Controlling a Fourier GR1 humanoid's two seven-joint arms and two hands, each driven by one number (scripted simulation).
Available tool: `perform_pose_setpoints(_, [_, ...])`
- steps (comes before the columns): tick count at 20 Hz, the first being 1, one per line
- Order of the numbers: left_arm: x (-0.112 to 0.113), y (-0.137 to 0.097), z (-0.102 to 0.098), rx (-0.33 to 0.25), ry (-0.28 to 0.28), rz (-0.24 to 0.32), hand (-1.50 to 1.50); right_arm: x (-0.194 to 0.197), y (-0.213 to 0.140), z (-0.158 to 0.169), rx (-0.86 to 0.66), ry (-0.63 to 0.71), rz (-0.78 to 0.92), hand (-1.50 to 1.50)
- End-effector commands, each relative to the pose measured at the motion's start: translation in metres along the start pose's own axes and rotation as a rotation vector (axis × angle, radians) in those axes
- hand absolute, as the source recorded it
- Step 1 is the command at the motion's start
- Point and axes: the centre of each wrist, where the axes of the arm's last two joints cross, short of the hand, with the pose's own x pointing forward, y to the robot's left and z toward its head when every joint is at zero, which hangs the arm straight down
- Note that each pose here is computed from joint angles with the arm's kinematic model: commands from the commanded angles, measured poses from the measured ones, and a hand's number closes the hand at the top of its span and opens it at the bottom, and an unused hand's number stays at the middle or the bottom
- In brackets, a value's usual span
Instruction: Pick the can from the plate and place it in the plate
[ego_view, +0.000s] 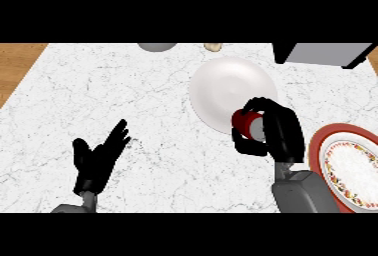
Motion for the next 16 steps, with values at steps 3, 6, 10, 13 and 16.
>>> perform_pose_setpoints(3, [0.001, -0.005, -0.005, -0.016, 0.026, -0.013, 0.00, 0.063, 0.010, -0.003, -0.235, 0.075, -0.069, 1.50])
perform_pose_setpoints(6, [0.002, -0.004, -0.006, -0.021, 0.030, -0.012, 0.00, 0.079, 0.013, -0.008, -0.339, 0.156, -0.130, 1.50])
perform_pose_setpoints(10, [0.000, -0.010, -0.005, -0.021, 0.042, -0.006, 0.00, 0.100, 0.028, -0.003, -0.437, 0.230, -0.206, 1.50])
perform_pose_setpoints(13, [0.003, -0.014, -0.007, -0.006, 0.026, 0.001, 0.00, 0.114, 0.033, -0.008, -0.513, 0.236, -0.281, 1.50])
perform_pose_setpoints(16, [0.003, -0.002, -0.008, 0.021, 0.022, 0.004, 0.00, 0.106, 0.053, -0.019, -0.571, 0.286, -0.183, 1.50])
